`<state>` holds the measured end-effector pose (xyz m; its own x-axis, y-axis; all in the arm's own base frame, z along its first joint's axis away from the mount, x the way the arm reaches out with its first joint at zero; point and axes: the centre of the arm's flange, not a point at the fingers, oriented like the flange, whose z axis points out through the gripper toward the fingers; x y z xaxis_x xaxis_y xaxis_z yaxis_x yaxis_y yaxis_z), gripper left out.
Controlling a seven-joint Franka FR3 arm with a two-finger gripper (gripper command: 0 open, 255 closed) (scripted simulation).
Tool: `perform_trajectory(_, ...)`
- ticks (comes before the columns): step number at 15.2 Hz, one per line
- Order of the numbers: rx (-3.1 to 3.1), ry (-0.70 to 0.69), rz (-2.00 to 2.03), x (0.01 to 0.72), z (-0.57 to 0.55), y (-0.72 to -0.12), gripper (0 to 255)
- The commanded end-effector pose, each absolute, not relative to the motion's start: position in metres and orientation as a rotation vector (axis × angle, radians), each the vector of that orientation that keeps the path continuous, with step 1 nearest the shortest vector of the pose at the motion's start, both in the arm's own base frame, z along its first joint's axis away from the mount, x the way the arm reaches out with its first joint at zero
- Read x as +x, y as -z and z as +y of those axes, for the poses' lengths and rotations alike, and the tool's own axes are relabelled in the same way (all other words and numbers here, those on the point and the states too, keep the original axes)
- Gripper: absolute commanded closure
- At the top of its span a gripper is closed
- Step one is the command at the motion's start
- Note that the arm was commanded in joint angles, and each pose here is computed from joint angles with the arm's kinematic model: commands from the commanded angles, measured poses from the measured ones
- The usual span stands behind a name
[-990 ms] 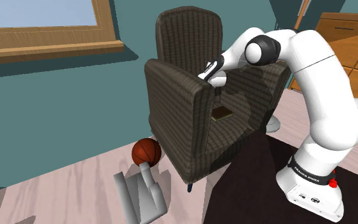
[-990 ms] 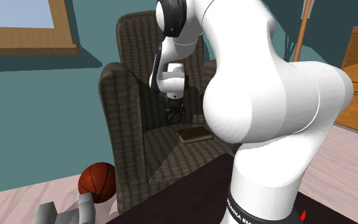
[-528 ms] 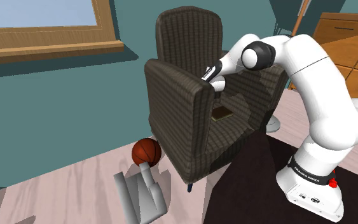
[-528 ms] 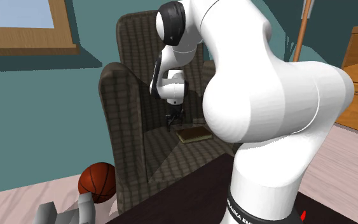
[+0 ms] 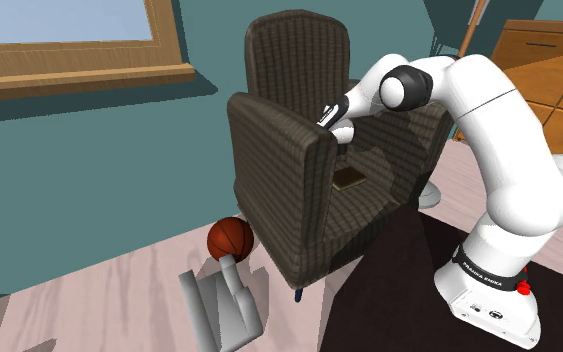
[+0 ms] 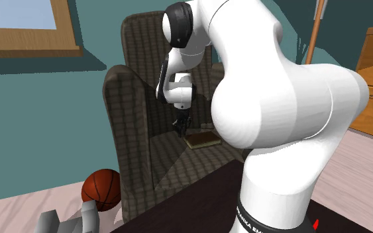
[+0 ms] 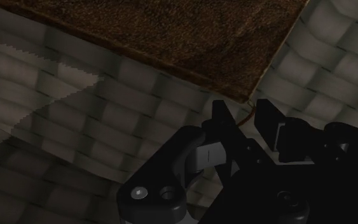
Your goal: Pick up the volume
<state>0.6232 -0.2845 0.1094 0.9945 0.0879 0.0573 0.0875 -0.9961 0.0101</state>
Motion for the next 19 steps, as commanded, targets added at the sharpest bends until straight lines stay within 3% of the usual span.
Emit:
perform_trajectory(1, 3.130, -0.090, 0.138, 0.623, -0.284, -0.109, 255)
perform_trajectory(19, 3.130, -0.090, 0.138, 0.623, -0.285, -0.189, 255)
